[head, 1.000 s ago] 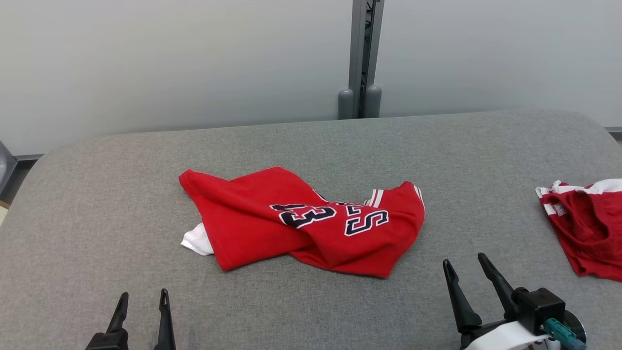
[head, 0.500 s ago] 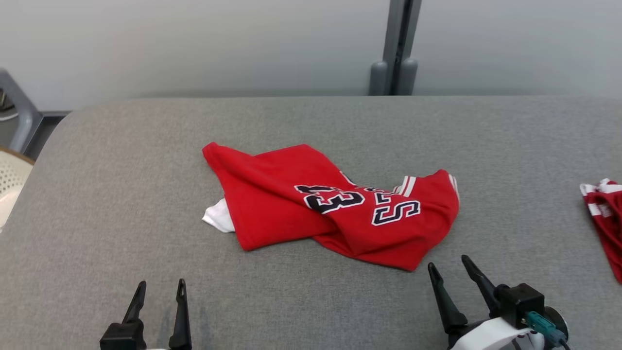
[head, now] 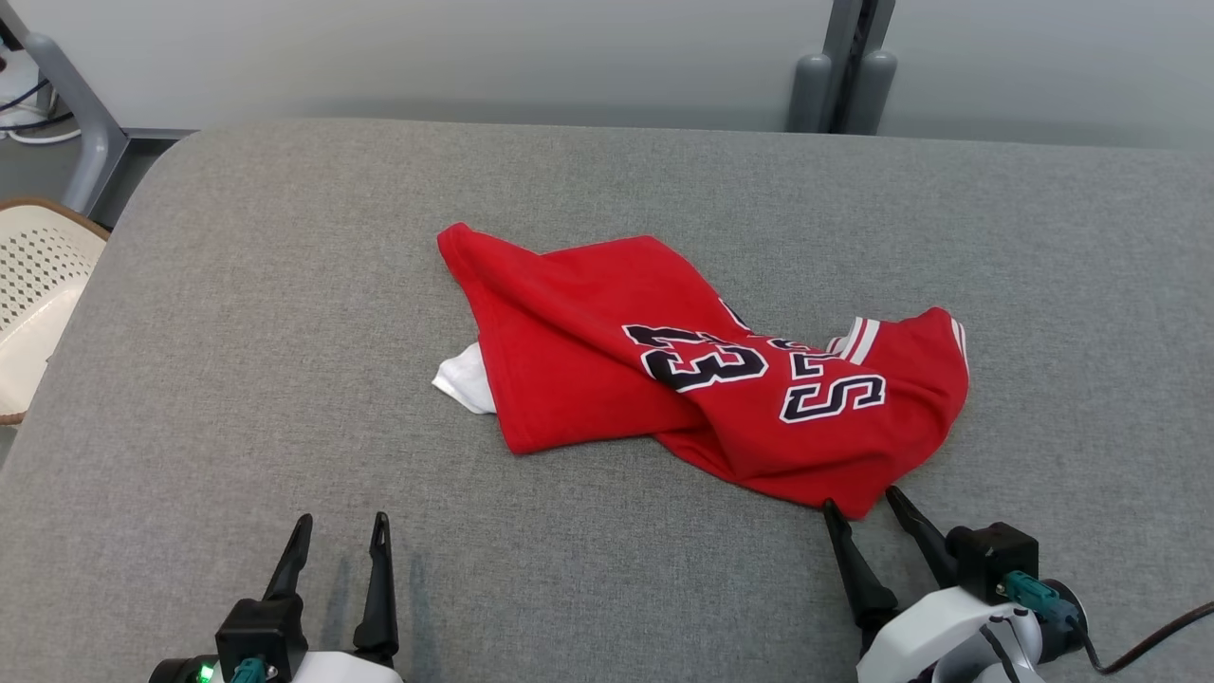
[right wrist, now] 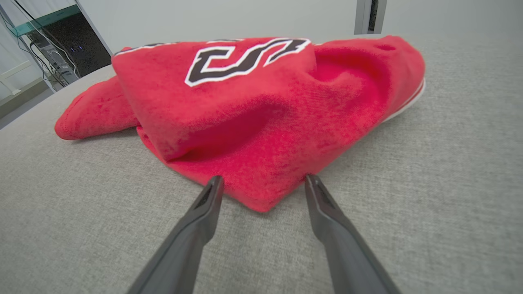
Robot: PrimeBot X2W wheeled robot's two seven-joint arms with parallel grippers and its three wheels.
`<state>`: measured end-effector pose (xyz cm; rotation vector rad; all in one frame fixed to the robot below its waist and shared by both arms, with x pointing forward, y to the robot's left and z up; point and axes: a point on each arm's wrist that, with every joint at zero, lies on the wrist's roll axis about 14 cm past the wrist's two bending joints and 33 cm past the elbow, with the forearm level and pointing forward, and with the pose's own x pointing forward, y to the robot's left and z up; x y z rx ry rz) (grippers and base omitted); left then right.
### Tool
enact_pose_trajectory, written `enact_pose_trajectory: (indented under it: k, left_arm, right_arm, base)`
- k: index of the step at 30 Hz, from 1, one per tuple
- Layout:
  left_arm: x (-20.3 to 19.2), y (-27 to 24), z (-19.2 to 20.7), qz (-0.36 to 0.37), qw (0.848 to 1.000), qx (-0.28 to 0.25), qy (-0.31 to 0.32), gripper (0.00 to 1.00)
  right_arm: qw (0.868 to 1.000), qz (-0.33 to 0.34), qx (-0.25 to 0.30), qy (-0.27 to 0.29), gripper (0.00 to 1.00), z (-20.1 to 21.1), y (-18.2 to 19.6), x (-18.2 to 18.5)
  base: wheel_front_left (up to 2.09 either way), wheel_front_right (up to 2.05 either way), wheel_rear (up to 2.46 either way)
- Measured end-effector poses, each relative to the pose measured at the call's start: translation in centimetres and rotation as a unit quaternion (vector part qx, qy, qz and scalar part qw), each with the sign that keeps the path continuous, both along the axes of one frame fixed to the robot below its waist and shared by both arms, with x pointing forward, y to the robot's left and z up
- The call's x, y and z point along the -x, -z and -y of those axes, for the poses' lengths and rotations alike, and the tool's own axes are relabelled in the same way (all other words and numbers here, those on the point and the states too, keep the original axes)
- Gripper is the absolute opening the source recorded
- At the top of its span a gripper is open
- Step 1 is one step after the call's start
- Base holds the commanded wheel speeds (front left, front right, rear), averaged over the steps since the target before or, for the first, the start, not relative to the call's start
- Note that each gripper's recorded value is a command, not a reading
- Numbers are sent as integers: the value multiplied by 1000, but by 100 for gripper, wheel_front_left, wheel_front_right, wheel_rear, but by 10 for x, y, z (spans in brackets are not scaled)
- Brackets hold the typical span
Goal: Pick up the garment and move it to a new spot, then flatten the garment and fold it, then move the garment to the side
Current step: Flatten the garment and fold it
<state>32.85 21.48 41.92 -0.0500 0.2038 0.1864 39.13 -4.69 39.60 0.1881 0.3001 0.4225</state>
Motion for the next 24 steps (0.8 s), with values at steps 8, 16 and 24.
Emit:
enact_pose_trajectory:
  k: [8,16,24]
  left_arm:
    - [-4,1,1,-2,1000,2,-1,100]
    - [-6,-2,6,6,1000,6,5,100]
    - [-4,-6,12,12,1000,11,13,100]
  right_arm:
    - [1000,-7,-6,-12,0,-9,3,-1]
    - [995,78,-65,11,0,-9,-60,-26]
    - [969,238,-69,-1,0,-7,-163,-61]
  base:
    - [0,0,0]
    - [0,0,0]
    - [0,0,0]
